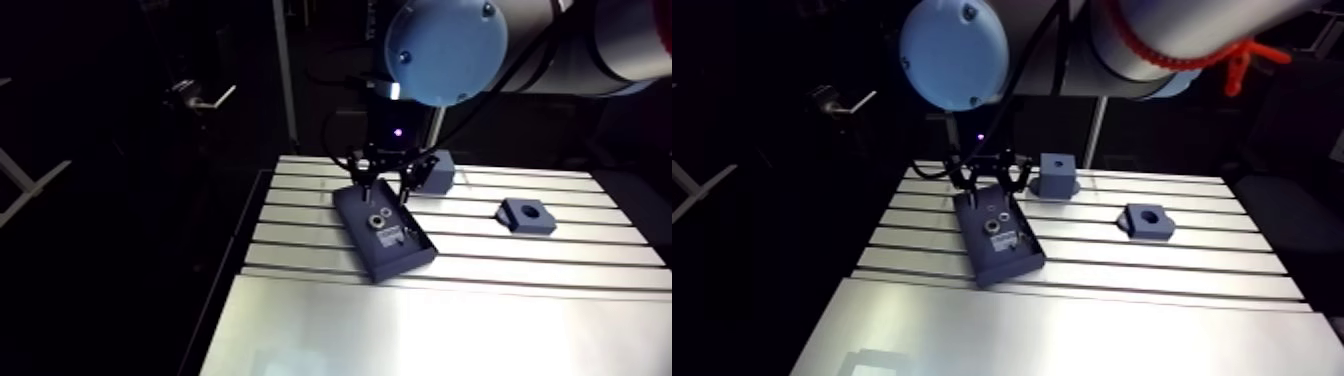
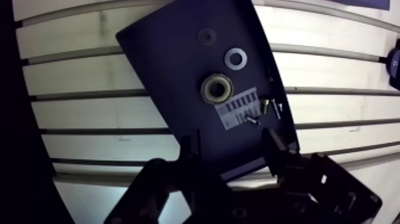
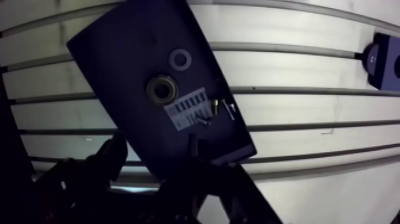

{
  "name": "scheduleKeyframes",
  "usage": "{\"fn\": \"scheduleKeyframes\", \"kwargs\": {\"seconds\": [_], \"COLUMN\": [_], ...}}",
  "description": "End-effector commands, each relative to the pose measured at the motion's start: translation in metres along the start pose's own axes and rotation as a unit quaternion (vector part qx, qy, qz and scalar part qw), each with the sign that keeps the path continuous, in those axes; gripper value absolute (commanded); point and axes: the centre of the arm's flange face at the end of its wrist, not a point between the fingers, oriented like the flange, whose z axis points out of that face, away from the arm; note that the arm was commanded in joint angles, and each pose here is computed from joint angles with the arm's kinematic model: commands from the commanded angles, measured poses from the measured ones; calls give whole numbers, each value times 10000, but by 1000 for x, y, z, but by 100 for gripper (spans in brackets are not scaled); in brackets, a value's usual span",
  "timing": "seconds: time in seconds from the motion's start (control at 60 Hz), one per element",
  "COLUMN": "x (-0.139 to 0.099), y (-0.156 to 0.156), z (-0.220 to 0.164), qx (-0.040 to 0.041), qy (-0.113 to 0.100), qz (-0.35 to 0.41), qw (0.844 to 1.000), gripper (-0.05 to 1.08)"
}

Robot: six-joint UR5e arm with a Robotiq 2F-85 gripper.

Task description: Pick up the bearing and press it into the housing until flush.

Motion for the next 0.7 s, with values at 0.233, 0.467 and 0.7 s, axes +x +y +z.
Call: {"fn": "scheduleKeyframes", "kwargs": {"seconds": [0.233,0.467,0.7], "x": [11,13,13], "y": [-2,-2,-3], "z": [30,39,45], "qx": [-9,-8,-10], "qy": [-11,1,-20], "qz": [-71,-80,-81], "qw": [10000,10000,10000], "gripper": [38,38,38]}}
